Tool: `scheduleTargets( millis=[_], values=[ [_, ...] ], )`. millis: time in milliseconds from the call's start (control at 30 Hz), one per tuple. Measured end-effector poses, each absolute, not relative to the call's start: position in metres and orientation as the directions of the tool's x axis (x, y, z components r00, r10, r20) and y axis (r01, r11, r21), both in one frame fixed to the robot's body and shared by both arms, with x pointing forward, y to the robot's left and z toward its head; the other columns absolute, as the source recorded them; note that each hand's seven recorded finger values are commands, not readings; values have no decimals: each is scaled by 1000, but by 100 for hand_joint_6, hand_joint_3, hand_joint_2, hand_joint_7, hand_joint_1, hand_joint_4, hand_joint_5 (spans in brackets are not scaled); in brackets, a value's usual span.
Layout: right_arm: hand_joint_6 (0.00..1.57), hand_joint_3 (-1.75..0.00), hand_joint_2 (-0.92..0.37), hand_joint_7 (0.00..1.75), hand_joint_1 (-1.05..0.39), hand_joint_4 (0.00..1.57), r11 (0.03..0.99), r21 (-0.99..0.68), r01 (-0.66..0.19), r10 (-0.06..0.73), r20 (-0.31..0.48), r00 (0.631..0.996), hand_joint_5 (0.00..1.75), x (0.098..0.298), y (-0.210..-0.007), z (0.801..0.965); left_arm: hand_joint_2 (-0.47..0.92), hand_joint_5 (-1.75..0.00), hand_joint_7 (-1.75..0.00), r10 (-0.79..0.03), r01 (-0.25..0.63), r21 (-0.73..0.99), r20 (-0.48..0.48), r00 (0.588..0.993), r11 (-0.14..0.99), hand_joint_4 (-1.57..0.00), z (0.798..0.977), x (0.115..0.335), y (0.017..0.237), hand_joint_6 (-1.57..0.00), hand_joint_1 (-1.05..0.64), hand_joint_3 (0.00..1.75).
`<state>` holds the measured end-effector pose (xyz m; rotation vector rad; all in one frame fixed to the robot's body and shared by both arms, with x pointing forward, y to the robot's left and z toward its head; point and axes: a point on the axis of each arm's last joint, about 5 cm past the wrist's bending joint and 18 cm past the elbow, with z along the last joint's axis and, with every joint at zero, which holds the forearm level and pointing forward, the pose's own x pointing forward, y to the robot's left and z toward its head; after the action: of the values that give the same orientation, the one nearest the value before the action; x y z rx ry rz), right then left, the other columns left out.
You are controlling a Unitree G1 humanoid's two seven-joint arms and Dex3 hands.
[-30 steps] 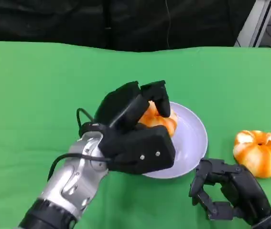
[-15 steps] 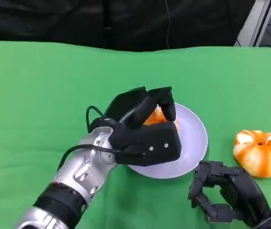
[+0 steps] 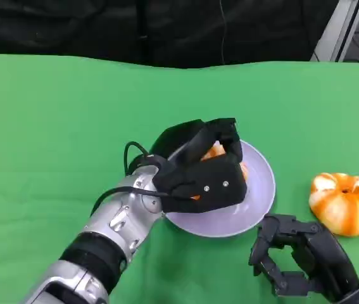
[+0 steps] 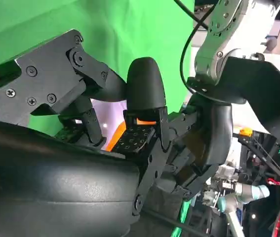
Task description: Grasp the bread from the table and place it into the plate.
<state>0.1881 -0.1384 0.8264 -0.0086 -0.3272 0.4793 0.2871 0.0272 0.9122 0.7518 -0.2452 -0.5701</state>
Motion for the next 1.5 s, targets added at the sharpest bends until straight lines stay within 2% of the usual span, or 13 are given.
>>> scheduleTargets(
  millis=[33,100,167,233,433,500,767,800,867,900,967,1333,1500],
  values=[
    [89,-111,-54,121,-15,84,889,-84,-450,453,307,837,154,188,-138,826,86,-88,-53,-569,399,704,10,822,588,-70,912,287,27,-80,-30,0],
    [89,-110,-54,120,-14,84,891,-83,-447,450,307,839,154,188,-138,826,89,-42,-17,-575,403,707,5,818,581,-84,914,288,27,-90,-38,0],
    [89,-110,-54,121,-15,84,890,-82,-448,450,308,838,154,188,-138,826,91,-16,-4,-585,413,712,-3,811,568,-88,915,289,27,-88,-48,5],
    [89,-109,-54,121,-15,84,890,-82,-448,450,308,838,154,188,-138,826,92,-8,-1,-590,420,714,-12,807,560,-88,916,290,28,-84,-53,12],
    [89,-109,-54,121,-14,83,892,-82,-445,447,307,840,155,188,-137,827,92,-2,0,-601,464,695,-58,797,549,-85,912,290,31,-75,-66,31],
    [88,-109,-54,122,-15,83,891,-81,-447,449,306,840,155,188,-137,827,92,-1,0,-604,477,686,-69,794,549,-79,912,291,32,-69,-73,41],
    [88,-109,-54,123,-15,83,890,-78,-450,451,299,841,157,189,-137,827,92,0,0,-613,519,674,-123,781,526,-76,911,292,35,-64,-78,50],
    [88,-109,-54,123,-15,83,890,-78,-450,451,299,841,157,189,-137,827,92,0,0,-612,519,674,-123,781,526,-73,911,292,35,-61,-83,58],
    [87,-110,-54,125,-15,83,890,-78,-450,451,299,841,158,189,-137,827,92,0,0,-628,549,660,-147,764,513,-51,913,293,36,-41,-93,78],
    [87,-110,-54,125,-15,83,890,-78,-450,452,299,841,159,189,-137,827,92,0,0,-641,569,649,-160,750,505,-48,914,294,37,-39,-95,81],
    [86,-110,-54,126,-14,82,888,-77,-453,454,296,840,159,189,-136,827,92,0,0,-656,591,629,-166,736,505,-44,918,296,42,-36,-96,84],
    [84,-110,-55,130,-14,81,886,-71,-458,457,298,838,158,189,-136,827,92,0,-1,-663,583,622,-134,737,522,-40,929,299,48,-36,-95,87],
    [84,-111,-54,131,-13,80,885,-74,-461,460,300,836,158,188,-137,827,92,-1,-3,-646,571,567,-87,758,594,-42,927,295,55,-41,-95,83]
  ],
)
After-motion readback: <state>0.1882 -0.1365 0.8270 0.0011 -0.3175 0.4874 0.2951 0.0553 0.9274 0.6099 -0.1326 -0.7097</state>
